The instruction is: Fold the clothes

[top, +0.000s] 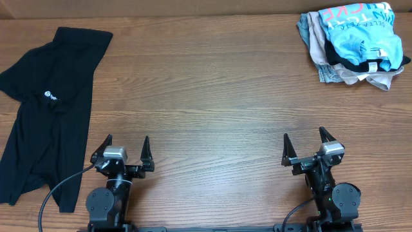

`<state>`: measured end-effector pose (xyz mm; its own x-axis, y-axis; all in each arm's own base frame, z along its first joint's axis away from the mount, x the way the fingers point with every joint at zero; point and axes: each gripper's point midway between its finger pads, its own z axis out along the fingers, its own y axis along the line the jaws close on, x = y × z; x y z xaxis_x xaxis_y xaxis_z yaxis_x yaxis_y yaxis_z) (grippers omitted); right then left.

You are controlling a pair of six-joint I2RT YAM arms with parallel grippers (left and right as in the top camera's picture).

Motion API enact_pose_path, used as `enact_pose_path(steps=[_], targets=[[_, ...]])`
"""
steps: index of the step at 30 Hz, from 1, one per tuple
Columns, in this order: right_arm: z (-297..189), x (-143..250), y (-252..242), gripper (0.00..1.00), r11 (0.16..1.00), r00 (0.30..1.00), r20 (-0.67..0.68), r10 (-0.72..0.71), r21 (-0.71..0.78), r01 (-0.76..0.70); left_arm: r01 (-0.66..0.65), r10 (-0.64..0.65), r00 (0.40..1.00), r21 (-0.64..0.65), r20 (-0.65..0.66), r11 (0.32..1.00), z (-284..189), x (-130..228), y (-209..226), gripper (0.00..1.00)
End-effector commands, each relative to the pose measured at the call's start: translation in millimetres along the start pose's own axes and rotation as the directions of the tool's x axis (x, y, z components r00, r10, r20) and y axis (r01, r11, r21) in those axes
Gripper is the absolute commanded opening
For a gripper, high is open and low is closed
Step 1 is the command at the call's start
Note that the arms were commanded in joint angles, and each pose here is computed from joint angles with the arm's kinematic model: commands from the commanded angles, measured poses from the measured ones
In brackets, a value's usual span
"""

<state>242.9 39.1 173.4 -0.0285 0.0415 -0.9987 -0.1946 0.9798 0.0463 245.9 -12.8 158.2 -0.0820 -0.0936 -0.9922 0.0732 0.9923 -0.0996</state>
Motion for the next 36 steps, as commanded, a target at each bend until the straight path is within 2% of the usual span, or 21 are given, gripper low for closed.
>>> enact_pose_path(steps=[1,36], targets=[[0.2,1.8,-0.4,1.0,1.0,1.0,0.004,-0.001,0.004,0.001,-0.029,0.03,1.0,-0.015,0.006,0.999,-0.2,0.4,2.9,1.0],[0.2,1.9,-0.4,1.0,1.0,1.0,0.004,-0.001,0.004,0.001,-0.029,0.03,1.0,-0.015,0.006,0.999,-0.2,0.4,2.9,1.0]])
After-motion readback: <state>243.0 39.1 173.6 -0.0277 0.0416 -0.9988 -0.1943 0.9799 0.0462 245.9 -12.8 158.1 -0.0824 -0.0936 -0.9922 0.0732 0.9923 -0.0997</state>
